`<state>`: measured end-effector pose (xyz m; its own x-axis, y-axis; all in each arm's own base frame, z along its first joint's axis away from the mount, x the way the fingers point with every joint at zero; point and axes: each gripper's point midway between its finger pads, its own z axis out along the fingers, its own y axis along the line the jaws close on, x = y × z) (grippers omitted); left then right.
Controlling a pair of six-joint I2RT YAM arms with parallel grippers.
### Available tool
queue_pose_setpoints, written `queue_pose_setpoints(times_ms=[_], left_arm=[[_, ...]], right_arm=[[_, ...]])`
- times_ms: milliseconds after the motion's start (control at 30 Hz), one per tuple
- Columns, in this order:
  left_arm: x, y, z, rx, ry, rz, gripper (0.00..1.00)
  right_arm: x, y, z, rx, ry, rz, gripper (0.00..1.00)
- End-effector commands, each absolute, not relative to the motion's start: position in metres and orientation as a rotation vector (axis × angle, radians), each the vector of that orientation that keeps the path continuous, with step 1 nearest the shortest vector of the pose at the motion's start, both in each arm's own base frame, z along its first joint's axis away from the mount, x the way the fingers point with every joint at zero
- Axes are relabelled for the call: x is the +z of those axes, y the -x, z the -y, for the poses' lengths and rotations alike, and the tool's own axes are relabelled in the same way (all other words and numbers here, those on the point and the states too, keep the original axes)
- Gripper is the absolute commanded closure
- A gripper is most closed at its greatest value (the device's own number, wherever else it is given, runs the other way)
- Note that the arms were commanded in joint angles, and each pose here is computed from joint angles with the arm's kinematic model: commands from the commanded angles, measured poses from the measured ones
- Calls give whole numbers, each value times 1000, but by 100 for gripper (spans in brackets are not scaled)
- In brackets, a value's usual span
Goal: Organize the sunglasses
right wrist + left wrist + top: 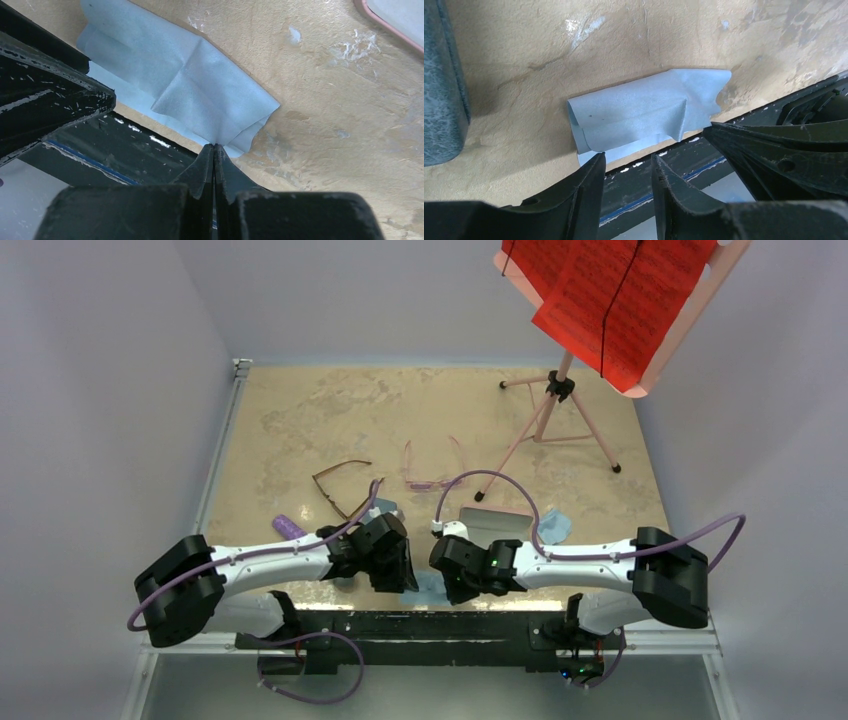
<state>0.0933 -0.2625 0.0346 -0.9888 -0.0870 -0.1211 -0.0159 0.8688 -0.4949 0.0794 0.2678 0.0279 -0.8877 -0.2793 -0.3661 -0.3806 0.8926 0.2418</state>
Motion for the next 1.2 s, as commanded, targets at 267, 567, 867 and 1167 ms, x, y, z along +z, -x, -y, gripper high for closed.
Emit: queue_pose_setpoints(times_ms=[267, 567, 867, 1167], left_arm=[[50, -120, 283, -771, 154, -2807, 59], [73, -131, 288, -801, 86, -2725, 59], [122, -151, 274, -763, 29, -2556, 54], [160, -161, 219, -641, 127, -2409, 47]], right_arm=[[47, -85, -276, 547, 425, -2669, 100], [89, -110, -269, 483, 405, -2556, 100], [164, -138, -311, 562, 490, -2371, 100], [227, -157, -330, 615, 500, -2213, 100]])
